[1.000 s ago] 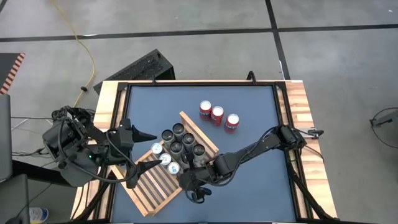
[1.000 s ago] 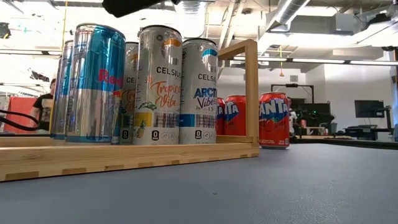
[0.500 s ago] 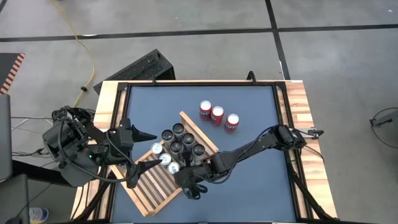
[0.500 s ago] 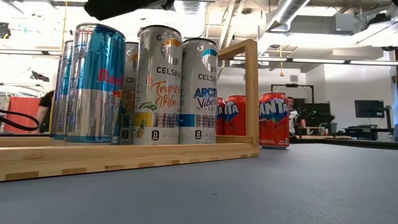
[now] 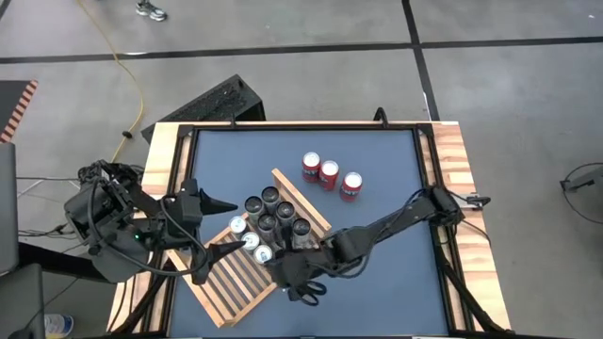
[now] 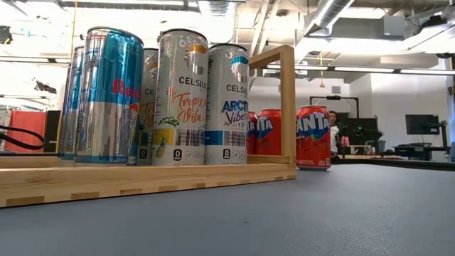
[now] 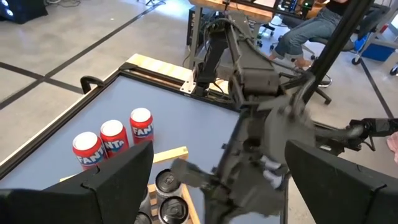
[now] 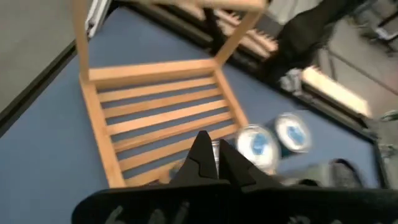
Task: Place canned beverage on shelf
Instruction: Put the blue soda can on the shelf aligned with the other blue soda cans, then put the bottom red soda can on the shelf
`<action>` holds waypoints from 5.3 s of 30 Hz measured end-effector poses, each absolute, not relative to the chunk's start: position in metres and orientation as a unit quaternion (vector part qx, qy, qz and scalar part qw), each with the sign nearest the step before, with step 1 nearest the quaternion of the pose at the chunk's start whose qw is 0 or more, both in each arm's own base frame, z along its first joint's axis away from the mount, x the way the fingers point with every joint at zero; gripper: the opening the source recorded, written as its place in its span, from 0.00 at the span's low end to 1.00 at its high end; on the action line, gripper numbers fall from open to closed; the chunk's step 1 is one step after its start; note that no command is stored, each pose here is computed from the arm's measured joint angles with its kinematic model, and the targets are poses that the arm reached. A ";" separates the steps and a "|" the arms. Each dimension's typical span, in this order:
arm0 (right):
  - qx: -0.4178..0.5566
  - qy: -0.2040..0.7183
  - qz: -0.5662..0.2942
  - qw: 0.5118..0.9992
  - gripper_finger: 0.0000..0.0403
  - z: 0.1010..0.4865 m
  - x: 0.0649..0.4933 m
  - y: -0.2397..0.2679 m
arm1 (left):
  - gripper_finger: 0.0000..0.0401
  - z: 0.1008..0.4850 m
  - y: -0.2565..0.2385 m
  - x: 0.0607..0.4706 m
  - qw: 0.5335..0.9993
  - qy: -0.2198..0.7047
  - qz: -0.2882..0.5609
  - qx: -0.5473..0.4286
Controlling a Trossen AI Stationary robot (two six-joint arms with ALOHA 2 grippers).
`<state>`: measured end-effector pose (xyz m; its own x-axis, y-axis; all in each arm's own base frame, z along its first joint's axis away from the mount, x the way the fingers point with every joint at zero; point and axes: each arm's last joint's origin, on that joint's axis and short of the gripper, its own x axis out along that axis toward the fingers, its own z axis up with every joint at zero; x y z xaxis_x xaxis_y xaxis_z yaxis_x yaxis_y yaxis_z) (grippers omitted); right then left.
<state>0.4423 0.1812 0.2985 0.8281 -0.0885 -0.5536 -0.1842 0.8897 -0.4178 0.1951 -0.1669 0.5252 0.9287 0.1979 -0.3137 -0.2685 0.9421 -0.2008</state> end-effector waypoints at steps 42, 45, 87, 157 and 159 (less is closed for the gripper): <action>-0.263 0.378 0.070 0.885 0.00 0.269 0.445 0.187 | 0.88 0.525 -0.166 0.195 0.975 0.142 0.128 -0.116; -0.283 0.378 0.085 0.877 0.00 0.309 0.430 0.189 | 0.88 0.525 -0.166 0.195 0.975 0.142 0.128 -0.113; 0.054 0.523 -0.126 0.841 0.65 0.285 0.260 -0.054 | 0.88 0.529 -0.164 0.198 0.974 0.116 0.150 -0.123; 0.014 0.608 -0.089 0.789 0.75 0.253 0.280 -0.074 | 0.88 0.524 -0.166 0.198 0.972 0.139 0.133 -0.134; 0.015 0.614 -0.089 0.784 0.75 0.244 0.282 -0.076 | 0.88 0.524 -0.166 0.198 0.972 0.140 0.134 -0.135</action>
<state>0.2823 -0.0758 0.2438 0.2311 -0.1214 -0.9653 0.1591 0.9835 -0.0856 0.1982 -0.1658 0.5236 0.9250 0.2219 -0.3086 -0.2978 0.9276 -0.2257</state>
